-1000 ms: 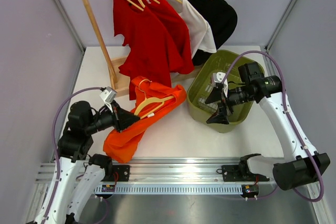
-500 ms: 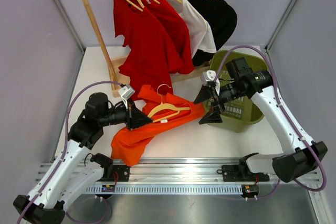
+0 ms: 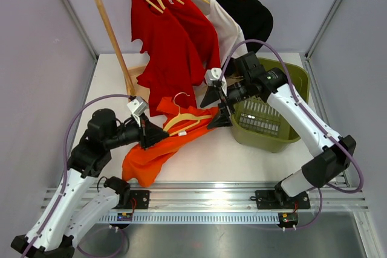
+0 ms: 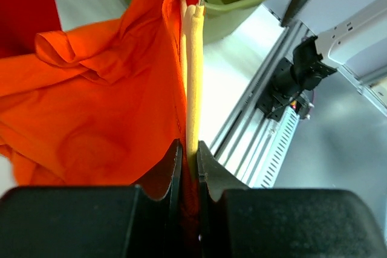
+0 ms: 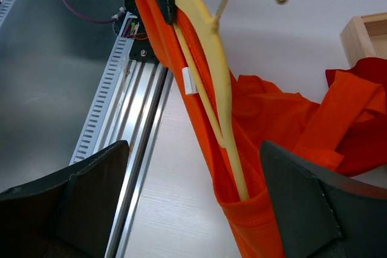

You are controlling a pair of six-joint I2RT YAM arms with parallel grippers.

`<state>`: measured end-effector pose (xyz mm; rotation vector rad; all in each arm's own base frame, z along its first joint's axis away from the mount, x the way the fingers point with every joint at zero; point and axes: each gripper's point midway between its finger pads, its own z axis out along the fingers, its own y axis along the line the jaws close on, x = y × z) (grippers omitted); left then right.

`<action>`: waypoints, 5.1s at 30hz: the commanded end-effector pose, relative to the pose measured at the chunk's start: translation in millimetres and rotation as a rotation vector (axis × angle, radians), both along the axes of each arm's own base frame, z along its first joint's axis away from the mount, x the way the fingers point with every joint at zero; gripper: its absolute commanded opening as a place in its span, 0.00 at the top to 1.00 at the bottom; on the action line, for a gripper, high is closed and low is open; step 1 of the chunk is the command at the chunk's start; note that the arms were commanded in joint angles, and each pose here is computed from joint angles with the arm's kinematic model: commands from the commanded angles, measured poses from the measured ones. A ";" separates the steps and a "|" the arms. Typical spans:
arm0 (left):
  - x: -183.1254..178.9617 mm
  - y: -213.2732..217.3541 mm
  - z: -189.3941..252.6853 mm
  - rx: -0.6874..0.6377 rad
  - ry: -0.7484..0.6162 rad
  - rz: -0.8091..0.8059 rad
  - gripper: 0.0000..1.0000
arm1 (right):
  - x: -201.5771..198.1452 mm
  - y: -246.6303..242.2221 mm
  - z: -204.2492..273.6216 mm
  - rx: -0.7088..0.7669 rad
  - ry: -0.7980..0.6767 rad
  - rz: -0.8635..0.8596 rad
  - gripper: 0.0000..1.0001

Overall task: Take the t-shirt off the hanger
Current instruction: Remove the tshirt from the hanger

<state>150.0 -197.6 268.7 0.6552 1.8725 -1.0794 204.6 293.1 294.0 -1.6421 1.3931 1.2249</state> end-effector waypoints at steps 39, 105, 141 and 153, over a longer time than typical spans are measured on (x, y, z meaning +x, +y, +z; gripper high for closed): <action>-5.0 -1.0 70.5 -0.128 -0.234 -0.011 1.00 | -22.2 71.5 27.2 0.054 0.064 0.175 0.79; 17.2 -32.9 41.1 0.057 -0.114 -0.249 1.00 | -25.7 63.4 4.9 -0.166 0.058 0.158 1.00; 56.1 0.4 58.1 -0.063 0.157 0.319 1.00 | 122.5 21.6 9.7 -0.224 -0.125 -1.016 0.22; 61.4 4.4 55.8 -0.069 0.178 0.371 1.00 | 108.1 42.3 -10.6 -0.272 -0.039 -0.952 0.46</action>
